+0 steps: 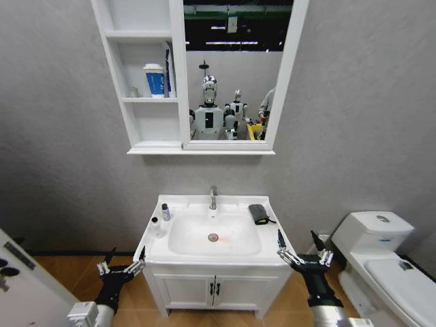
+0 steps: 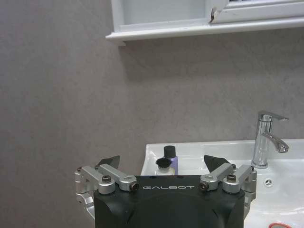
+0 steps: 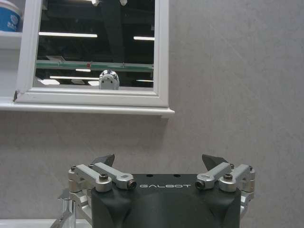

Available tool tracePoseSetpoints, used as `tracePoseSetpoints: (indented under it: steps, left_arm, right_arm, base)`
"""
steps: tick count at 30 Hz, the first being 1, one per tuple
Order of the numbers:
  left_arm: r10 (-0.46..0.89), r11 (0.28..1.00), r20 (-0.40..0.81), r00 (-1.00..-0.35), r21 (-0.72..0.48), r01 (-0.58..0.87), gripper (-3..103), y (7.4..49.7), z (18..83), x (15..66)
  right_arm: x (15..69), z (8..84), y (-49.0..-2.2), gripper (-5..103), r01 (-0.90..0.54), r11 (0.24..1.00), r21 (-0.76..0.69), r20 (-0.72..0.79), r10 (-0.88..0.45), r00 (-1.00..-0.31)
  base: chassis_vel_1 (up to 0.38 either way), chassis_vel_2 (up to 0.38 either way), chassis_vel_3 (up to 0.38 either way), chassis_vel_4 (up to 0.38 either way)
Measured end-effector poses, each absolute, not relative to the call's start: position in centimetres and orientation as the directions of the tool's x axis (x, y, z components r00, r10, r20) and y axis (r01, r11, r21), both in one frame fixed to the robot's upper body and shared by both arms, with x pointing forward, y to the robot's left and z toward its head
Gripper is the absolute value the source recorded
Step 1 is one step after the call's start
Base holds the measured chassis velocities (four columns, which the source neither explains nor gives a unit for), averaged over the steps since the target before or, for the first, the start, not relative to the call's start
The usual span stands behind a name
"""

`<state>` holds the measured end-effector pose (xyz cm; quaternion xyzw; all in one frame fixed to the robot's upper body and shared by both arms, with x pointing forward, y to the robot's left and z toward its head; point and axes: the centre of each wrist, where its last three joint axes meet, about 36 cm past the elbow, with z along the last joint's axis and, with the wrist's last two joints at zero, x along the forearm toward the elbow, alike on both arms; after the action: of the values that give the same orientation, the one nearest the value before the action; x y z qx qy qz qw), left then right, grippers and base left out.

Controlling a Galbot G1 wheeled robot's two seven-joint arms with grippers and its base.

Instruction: Move facial cleanser and shampoo from washbasin to cabinet, then wipe washbasin with towel.

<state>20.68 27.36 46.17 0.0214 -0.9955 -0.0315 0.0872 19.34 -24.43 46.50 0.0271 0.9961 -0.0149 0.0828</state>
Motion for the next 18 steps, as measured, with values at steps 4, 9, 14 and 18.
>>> tracePoseSetpoints:
  steps: [4, 9, 14, 18]
  left_arm:
    - [-0.030, 0.996, 0.185, -0.982, 0.085, -0.015, 97, 27.8, 45.4, 21.0]
    - [-0.014, 0.996, 0.220, -0.975, 0.093, 0.006, 97, 28.6, 44.1, 21.4]
    - [0.020, 0.995, 0.273, -0.962, 0.086, 0.045, 97, 29.4, 41.5, 23.1]
    - [0.035, 0.995, 0.288, -0.957, 0.079, 0.061, 97, 29.9, 40.1, 24.9]
  right_arm:
    - [18.8, 46.0, -24.1, 100, 0.037, 0.999, -0.038, -0.138, 0.032, -0.990]
    - [18.7, 44.7, -23.8, 100, 0.018, 0.999, -0.039, -0.106, 0.014, -0.994]
    - [18.9, 43.0, -24.0, 100, 0.019, 0.999, -0.048, -0.077, 0.015, -0.997]
    - [18.6, 42.4, -24.1, 100, 0.032, 0.998, -0.049, -0.054, 0.030, -0.998]
  base:
    - [-0.159, 0.125, 0.050, -0.093]
    - [0.029, -0.007, -0.019, 0.014]
    - [0.065, -0.067, -0.048, 0.049]
    - [0.000, 0.000, 0.000, 0.000]
